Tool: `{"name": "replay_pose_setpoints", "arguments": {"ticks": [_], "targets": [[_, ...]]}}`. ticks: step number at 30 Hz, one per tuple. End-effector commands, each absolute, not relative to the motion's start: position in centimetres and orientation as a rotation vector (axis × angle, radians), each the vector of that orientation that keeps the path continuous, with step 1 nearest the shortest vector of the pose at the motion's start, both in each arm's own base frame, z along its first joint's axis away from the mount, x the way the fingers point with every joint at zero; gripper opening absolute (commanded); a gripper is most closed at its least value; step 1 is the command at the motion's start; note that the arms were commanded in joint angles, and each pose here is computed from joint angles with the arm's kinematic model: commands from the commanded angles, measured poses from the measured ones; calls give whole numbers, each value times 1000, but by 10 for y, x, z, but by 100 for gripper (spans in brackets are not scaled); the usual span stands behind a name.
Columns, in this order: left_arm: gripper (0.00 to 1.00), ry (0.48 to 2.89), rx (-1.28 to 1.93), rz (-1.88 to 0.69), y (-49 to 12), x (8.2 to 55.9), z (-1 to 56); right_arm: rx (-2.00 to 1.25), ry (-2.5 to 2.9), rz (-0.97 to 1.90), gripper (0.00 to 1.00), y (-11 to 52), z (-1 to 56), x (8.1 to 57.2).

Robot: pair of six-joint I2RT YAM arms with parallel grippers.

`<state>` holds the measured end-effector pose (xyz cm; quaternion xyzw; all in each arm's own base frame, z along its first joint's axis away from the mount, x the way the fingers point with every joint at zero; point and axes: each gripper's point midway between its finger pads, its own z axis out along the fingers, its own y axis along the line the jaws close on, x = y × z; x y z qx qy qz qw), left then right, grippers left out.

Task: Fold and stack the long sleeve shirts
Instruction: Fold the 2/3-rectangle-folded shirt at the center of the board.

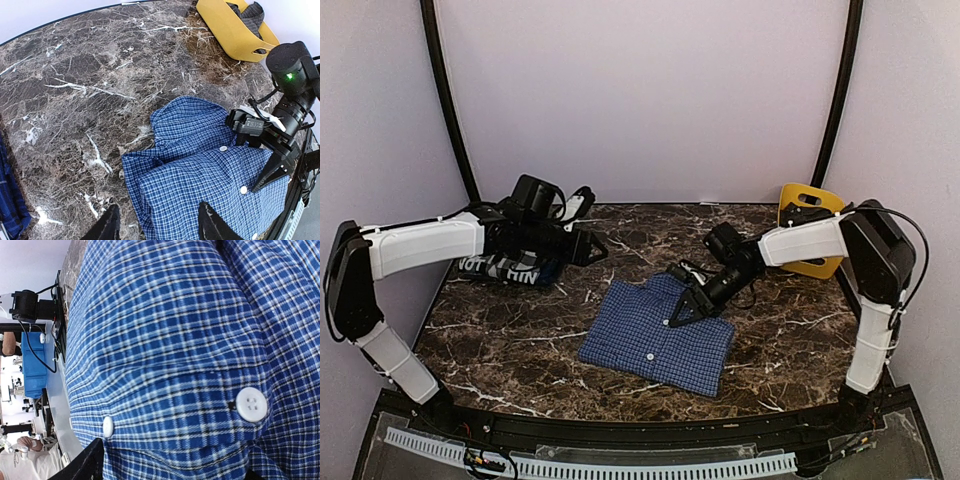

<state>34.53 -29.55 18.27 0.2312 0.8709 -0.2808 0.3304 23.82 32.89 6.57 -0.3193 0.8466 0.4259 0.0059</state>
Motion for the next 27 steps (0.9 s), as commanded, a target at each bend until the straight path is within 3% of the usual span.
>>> {"name": "replay_pose_setpoints", "arguments": {"ticks": [1, 3, 7, 11, 16, 27], "targets": [[52, 2230, 599, -748, -292, 340, 194, -1066, 2630, 1399, 64, 337, 60, 240], [52, 2235, 599, -749, -292, 338, 191, -1073, 2620, 1410, 54, 338, 62, 240], [52, 2256, 595, -758, -291, 335, 182, -1075, 2571, 1403, 22, 341, 78, 244], [52, 2277, 583, -737, -285, 332, 172, -1077, 2493, 1432, 0, 343, 109, 243], [52, 2273, 556, -681, -276, 333, 170, -1099, 2425, 1502, 0, 349, 139, 223], [53, 2278, 391, -497, -249, 364, 181, -1278, 2358, 1613, 0, 382, 179, 126]]}}
